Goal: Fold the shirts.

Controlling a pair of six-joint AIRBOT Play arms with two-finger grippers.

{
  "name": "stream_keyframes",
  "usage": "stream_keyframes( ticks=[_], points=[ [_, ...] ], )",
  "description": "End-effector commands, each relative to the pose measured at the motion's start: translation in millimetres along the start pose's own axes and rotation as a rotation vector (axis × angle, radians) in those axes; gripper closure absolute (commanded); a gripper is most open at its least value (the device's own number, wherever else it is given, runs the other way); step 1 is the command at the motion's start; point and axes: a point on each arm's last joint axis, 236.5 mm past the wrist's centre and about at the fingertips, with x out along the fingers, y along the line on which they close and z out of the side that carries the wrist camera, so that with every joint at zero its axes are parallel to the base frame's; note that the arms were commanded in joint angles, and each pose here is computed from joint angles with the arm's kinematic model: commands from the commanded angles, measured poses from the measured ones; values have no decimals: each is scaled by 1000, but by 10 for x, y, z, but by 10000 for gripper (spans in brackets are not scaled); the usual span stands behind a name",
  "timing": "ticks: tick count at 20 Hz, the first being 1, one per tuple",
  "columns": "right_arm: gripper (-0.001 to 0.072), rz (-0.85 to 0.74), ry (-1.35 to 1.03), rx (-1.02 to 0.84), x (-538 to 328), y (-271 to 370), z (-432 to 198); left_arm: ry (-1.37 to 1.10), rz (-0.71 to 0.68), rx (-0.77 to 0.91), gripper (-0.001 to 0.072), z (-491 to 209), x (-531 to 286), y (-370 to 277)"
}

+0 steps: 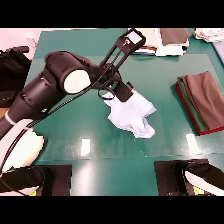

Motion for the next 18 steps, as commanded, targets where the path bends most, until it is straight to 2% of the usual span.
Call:
stream_keyframes(
  ticks=[1,4,6,8,12,18],
  points=[
    [692,0,9,-1,-1,0,-20,6,49,-116,152,-67,138,482],
    [693,2,18,-1,10,1,-40,88,139,-296,152,-450,216,1274],
    [693,2,25,1,31,-1,-68,147,103,-431,152,-779,437,1494],
    [693,4,50,6,95,-6,-152,210,34,-537,152,-1112,751,1486],
    [693,11,128,38,288,-19,-427,320,-21,-625,152,-1651,1363,1400],
    [693,17,204,61,467,-28,-718,306,-78,-722,152,-1784,1755,1305]
  ],
)
